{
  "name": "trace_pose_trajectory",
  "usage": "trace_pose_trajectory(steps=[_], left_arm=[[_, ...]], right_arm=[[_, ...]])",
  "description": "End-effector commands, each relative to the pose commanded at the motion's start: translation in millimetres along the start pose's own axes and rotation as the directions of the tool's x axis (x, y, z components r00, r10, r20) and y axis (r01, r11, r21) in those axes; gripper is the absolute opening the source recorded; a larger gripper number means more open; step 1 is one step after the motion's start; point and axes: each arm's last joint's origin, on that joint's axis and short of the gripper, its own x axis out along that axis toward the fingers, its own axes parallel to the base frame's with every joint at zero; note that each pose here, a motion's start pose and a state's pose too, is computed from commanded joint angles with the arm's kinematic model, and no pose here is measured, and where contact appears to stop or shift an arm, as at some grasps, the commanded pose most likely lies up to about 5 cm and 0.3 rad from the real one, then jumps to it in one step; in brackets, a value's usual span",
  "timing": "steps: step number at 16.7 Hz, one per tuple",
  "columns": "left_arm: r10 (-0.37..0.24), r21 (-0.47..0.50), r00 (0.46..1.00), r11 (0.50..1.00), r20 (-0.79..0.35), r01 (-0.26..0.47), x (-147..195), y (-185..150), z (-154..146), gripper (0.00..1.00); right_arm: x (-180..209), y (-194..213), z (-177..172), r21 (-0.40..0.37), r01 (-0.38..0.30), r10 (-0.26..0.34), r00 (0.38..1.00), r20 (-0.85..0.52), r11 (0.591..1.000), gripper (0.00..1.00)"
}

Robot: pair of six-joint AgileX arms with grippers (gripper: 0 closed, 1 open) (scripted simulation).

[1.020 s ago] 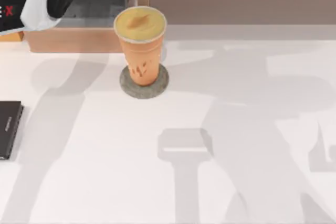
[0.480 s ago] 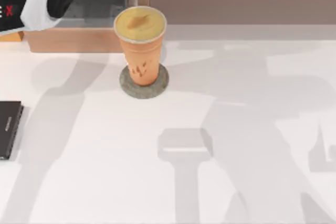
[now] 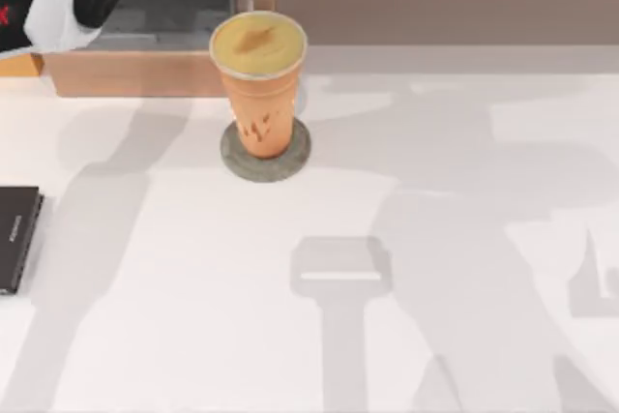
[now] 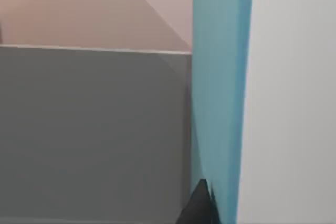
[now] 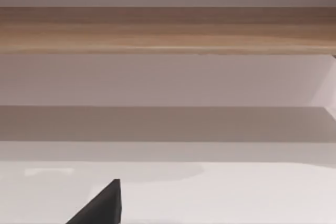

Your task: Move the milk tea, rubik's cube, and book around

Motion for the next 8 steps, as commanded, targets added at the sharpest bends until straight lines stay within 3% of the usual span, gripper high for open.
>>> trace_pose_trajectory(steps=[4, 8], left_arm=[[0.007, -0.057, 0.996, 0.998, 0.083, -0.002, -8.2, 5.2, 34.2, 0.00], [-0.003, -0.019, 1.000, 1.000, 0.018, 0.003, -7.8, 1.2, 16.7, 0.00]], right_arm=[[0.0, 0.0, 0.0, 0.000, 0.000, 0.000, 1.000, 0.000, 1.000, 1.00], [0.0, 0.0, 0.0, 0.000, 0.000, 0.000, 1.000, 0.000, 1.000, 1.00]])
